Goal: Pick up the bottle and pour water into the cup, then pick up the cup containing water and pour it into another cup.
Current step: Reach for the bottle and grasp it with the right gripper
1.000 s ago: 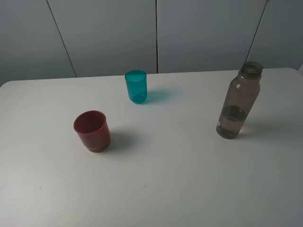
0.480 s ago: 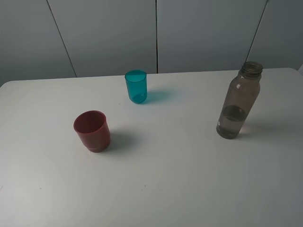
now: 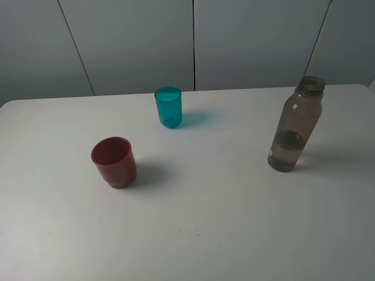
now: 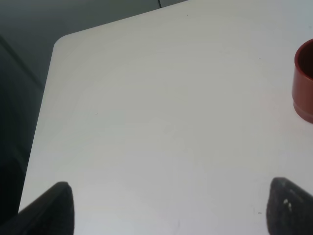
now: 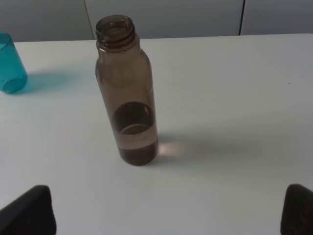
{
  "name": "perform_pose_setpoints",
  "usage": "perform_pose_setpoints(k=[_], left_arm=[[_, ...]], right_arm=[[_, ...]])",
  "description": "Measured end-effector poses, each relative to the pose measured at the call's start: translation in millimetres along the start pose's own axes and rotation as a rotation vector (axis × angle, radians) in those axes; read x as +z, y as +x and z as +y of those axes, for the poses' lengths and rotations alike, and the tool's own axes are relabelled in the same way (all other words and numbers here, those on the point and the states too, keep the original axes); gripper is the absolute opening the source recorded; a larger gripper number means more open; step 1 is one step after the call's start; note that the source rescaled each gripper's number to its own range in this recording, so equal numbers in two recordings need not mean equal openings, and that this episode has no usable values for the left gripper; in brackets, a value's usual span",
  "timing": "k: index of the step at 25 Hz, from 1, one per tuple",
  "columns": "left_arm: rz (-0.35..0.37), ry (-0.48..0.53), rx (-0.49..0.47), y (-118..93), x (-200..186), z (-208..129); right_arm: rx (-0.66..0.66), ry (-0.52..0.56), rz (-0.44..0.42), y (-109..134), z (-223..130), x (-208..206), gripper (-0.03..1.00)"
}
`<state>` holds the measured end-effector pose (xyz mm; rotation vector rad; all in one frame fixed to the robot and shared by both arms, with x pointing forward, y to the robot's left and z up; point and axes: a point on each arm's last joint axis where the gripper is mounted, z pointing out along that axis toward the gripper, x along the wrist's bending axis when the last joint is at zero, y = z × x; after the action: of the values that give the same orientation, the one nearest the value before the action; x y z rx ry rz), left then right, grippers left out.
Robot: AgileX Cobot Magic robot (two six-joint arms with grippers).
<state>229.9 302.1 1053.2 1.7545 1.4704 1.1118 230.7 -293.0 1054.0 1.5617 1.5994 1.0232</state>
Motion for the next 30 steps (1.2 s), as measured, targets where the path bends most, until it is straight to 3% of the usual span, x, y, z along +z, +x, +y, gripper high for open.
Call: perform_pose_setpoints(k=[11, 15, 18, 22, 27, 30], left_arm=[[0.0, 0.0, 0.0, 0, 0, 0], [0.0, 0.0, 0.0, 0, 0, 0], [0.0, 0.0, 0.0, 0, 0, 0], [0.0, 0.0, 0.0, 0, 0, 0], [0.0, 0.0, 0.0, 0, 0, 0], [0.0, 0.0, 0.0, 0, 0, 0]], right_arm=[[0.001, -0.001, 0.0, 0, 3, 1, 1.0], [0.012, -0.043, -0.003, 0, 36, 7, 1.0], [0.029, -0.038, 0.008, 1, 64, 21, 1.0], [0.038, 0.051, 0.029, 2, 82, 58, 1.0], [0.017, 0.112, 0.07, 5, 79, 97, 1.0], [-0.029, 0.12, 0.142, 15, 67, 112, 1.0]])
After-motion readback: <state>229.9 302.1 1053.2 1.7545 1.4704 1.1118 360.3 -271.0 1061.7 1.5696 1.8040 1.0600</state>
